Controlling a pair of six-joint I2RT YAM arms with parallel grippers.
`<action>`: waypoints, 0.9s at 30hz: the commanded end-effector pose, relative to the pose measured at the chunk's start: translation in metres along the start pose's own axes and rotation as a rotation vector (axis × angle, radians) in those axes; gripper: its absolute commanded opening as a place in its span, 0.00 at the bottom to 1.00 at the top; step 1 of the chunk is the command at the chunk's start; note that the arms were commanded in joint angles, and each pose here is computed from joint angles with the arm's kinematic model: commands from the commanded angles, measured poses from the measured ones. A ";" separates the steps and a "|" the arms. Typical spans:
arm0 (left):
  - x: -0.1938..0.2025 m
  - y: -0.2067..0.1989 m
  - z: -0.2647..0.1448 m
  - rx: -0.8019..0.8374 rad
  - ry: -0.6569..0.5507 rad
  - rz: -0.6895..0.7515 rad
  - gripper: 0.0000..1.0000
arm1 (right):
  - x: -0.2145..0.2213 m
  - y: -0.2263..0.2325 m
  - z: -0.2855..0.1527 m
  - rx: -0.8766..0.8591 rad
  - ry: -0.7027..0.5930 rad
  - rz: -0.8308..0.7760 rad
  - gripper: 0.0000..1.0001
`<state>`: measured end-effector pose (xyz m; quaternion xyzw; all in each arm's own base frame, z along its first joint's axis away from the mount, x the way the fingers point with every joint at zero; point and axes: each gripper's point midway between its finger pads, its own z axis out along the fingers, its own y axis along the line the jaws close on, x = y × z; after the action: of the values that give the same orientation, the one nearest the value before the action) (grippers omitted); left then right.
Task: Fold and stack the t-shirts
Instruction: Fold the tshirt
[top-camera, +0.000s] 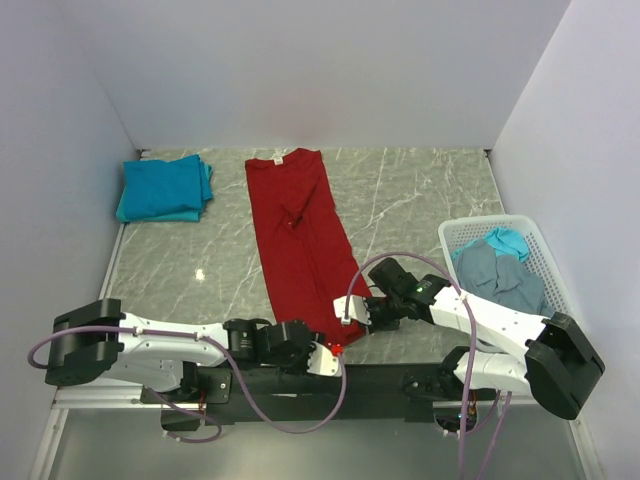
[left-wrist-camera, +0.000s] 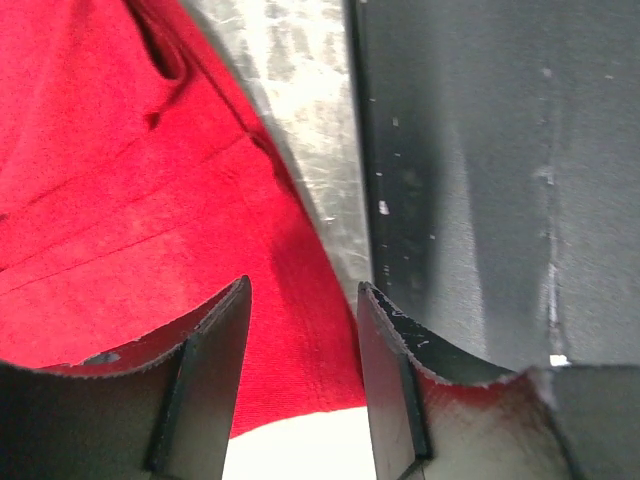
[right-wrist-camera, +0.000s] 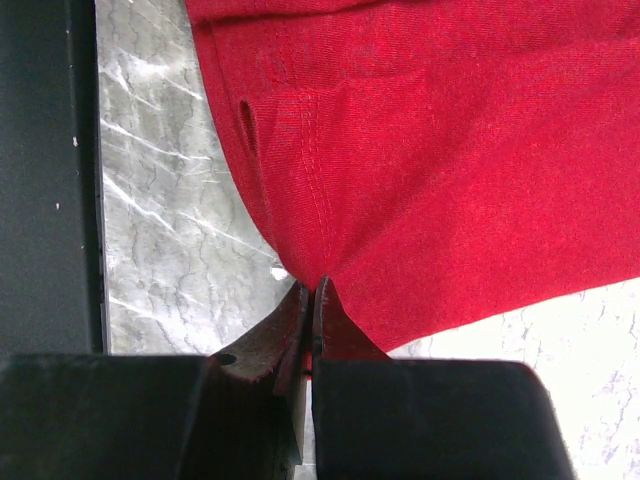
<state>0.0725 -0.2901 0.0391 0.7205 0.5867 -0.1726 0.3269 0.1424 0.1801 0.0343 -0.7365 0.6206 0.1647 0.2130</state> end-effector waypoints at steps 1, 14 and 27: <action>-0.005 0.012 0.002 -0.065 -0.012 -0.010 0.53 | -0.004 0.001 -0.004 -0.001 -0.027 -0.011 0.00; 0.023 0.003 0.011 -0.042 0.066 0.020 0.52 | -0.007 -0.001 -0.006 0.004 -0.041 0.000 0.00; 0.033 0.016 0.012 -0.074 0.090 0.001 0.06 | -0.012 -0.002 -0.011 0.010 -0.069 0.007 0.00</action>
<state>0.0944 -0.2869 0.0202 0.7121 0.6009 -0.1360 0.3365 0.1417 0.1815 0.0408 -0.7294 0.6208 0.1785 0.2251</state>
